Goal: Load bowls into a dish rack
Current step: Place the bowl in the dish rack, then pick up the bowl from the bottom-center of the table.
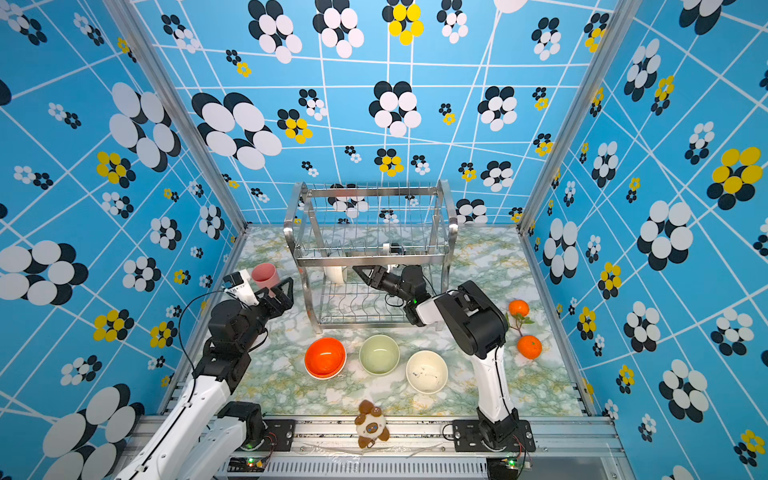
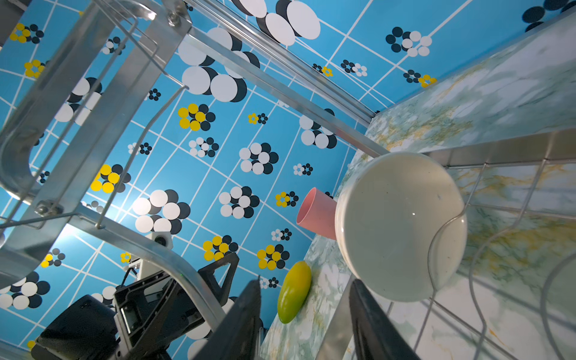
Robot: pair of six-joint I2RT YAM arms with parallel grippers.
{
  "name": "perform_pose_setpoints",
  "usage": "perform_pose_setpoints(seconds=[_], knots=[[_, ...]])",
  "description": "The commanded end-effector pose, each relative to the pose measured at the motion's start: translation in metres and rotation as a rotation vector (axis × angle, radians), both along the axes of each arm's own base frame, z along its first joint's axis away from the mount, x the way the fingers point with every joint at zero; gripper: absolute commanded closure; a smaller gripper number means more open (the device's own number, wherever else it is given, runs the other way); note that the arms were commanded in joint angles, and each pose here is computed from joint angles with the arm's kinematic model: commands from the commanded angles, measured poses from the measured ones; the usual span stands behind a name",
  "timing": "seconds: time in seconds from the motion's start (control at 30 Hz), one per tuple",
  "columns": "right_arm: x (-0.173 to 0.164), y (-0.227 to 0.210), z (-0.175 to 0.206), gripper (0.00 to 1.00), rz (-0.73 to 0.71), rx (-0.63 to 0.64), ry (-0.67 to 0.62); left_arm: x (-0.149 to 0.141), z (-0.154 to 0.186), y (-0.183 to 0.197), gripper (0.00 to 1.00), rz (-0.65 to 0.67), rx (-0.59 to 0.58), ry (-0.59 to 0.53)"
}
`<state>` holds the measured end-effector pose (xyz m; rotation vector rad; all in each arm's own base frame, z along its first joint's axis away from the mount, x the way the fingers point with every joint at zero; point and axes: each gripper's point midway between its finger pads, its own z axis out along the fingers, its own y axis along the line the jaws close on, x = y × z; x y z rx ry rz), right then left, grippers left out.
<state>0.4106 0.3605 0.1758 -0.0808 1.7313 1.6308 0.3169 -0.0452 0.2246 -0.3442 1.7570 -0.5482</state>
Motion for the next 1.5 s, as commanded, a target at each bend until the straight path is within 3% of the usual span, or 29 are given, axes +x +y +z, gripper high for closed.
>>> perform_pose_setpoints(seconds=[0.0, 0.47, 0.73, 1.07, 1.47], knots=[[-0.009, -0.002, -0.003, 0.51, -0.014, -0.037, -0.013, -0.001, 0.001, -0.002, 0.01, -0.012, 0.0, -0.013], [-0.056, -0.02, -0.03, 0.51, -0.007, -0.247, -0.045, -0.001, 0.0, -0.001, 0.01, -0.006, 0.015, -0.009], [-0.094, -0.026, -0.037, 0.51, 0.027, -0.441, -0.113, 0.0, -0.001, 0.0, 0.01, -0.003, 0.023, -0.001], [-0.147, -0.062, -0.035, 0.5, 0.059, -0.63, -0.152, 0.002, -0.006, 0.002, 0.01, 0.011, 0.032, 0.009], [-0.209, -0.113, -0.024, 0.51, 0.07, -0.743, -0.123, 0.008, -0.01, 0.005, 0.01, 0.03, 0.029, 0.011]])
